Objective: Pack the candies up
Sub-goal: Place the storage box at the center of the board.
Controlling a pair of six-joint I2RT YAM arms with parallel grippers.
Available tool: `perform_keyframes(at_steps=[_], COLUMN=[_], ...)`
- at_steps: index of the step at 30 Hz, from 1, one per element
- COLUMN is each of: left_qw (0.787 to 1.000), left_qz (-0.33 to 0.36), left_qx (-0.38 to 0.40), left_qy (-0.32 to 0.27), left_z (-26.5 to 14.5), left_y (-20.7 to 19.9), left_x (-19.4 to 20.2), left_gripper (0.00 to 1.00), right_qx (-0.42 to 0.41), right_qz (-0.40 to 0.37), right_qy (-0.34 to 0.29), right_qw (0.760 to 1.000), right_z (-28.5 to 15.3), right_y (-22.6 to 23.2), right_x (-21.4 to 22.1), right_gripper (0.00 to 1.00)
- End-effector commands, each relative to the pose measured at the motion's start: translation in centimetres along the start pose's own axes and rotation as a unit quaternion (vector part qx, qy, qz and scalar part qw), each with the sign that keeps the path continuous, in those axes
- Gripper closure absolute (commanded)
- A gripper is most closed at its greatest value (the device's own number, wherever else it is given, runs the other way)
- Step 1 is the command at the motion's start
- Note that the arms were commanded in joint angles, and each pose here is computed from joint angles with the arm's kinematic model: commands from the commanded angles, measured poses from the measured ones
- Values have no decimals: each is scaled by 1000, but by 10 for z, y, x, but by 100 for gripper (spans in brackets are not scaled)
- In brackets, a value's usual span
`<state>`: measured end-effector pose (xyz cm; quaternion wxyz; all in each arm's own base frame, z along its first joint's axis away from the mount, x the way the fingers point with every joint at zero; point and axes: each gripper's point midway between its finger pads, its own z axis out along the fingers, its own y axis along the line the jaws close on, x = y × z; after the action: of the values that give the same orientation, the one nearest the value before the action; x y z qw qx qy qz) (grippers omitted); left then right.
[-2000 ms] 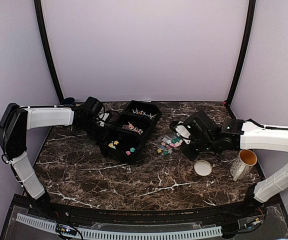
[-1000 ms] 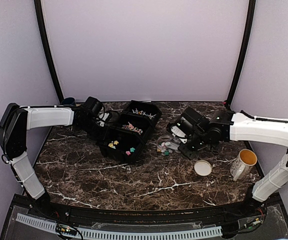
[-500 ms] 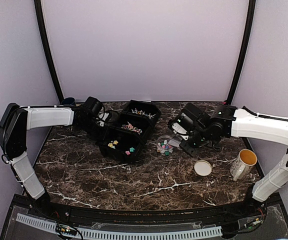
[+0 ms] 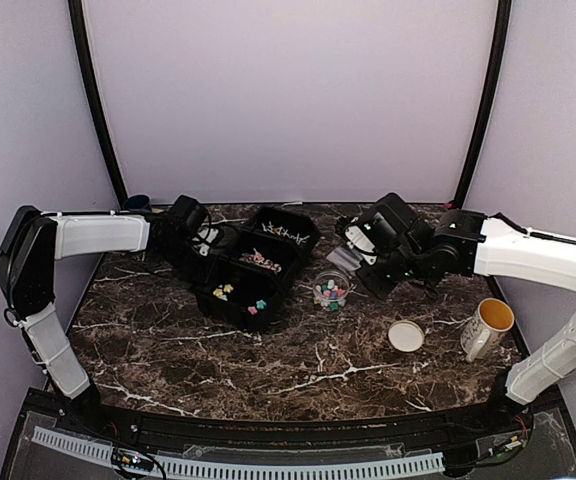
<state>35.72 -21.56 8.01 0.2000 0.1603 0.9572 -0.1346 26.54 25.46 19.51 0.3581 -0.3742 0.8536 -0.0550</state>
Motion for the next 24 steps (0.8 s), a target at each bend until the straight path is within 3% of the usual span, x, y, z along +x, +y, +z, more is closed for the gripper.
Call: perform_keyframes(at_steps=[1,13,20,24], left_qw=[997,998,999,999], left_qz=[18,-24,-29,-28], left_qx=[23,34,20,17], left_qy=[-77,-40,-22,-14], left_z=[-23,-9,-7,-8], left_y=[-21,-16,-9,-7], left_x=[-44,0,20,27], left_gripper=[100,99,92,82], right_qx=[14,6,3,4], right_qz=[16,17,24,23], right_qy=[-50,-88,-112,-118], right_qw=[999,996,993,993], right_z=[-5,-13,-22,-25], right_y=[-9,-9,-12,-14], right_x=[-22,-23,-24,-25], right_gripper=[100,100,100,100])
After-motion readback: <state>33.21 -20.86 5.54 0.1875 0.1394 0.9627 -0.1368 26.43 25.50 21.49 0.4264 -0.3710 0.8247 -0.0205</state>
